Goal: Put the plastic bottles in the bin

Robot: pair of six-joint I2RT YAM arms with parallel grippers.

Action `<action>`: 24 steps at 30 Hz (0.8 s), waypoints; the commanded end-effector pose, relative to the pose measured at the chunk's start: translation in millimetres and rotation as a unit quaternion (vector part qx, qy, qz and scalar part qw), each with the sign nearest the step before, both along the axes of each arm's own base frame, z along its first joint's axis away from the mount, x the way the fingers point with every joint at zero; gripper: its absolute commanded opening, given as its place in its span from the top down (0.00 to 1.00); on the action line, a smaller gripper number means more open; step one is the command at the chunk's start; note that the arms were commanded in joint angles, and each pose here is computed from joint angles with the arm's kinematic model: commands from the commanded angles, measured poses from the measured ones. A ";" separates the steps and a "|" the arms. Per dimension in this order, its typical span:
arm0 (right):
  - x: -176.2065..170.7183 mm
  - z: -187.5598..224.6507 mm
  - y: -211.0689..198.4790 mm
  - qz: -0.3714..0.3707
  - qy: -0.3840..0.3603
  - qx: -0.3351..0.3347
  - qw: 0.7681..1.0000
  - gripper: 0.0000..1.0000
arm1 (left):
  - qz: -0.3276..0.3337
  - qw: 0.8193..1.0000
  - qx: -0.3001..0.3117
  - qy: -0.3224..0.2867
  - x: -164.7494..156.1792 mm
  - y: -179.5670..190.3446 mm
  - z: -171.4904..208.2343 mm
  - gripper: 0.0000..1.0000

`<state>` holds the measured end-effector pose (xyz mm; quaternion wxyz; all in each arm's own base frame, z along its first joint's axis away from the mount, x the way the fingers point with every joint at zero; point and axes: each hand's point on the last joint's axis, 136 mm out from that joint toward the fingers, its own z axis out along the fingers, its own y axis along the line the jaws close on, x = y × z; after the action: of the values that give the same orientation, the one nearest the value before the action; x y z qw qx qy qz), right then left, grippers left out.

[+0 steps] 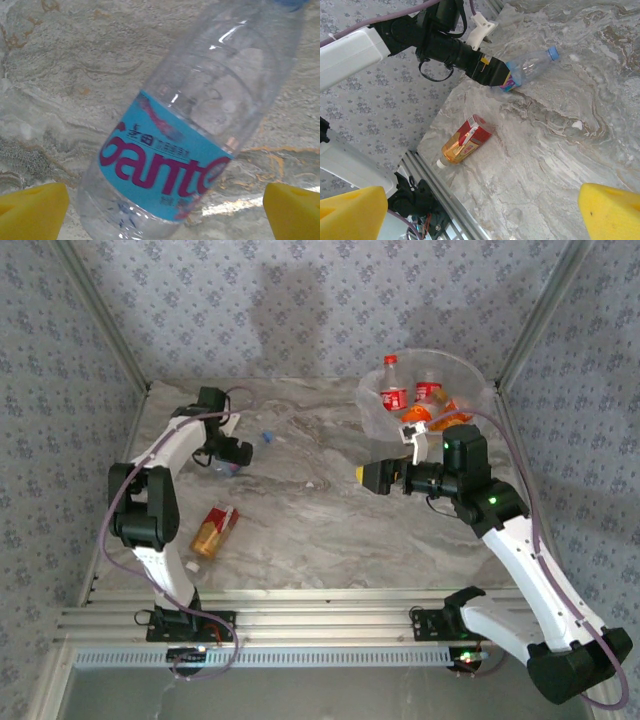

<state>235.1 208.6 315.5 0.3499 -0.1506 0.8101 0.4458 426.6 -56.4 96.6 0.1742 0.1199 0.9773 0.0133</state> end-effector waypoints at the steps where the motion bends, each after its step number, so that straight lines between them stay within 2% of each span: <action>1: -2.9 -0.9 0.3 0.001 -0.002 0.000 1.000 0.00 | 0.000 1.000 -0.006 0.015 0.4 4.5 -1.6 0.00; 10: -3.0 -1.4 -0.4 0.000 -0.001 -0.003 1.000 0.00 | -0.004 0.998 -0.018 0.054 -5.9 -5.1 -19.2 0.00; 18: -3.6 -1.0 -1.6 -0.002 -0.001 -0.006 1.000 0.00 | -0.026 0.996 -0.001 0.090 -17.5 -26.7 -32.8 0.01; 21: -4.2 -1.4 -2.0 -0.003 0.000 -0.007 1.000 0.00 | -0.025 0.994 0.009 0.103 -20.7 -29.6 -39.7 0.03; 24: -5.1 -1.4 -2.9 -0.004 0.001 -0.007 1.000 0.00 | -0.012 0.994 0.015 0.112 -20.8 -28.0 -45.3 0.10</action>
<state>234.1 208.2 313.5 0.3467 -0.1492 0.8128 0.4438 410.4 -91.7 53.7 0.0852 0.1526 0.9846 -0.0013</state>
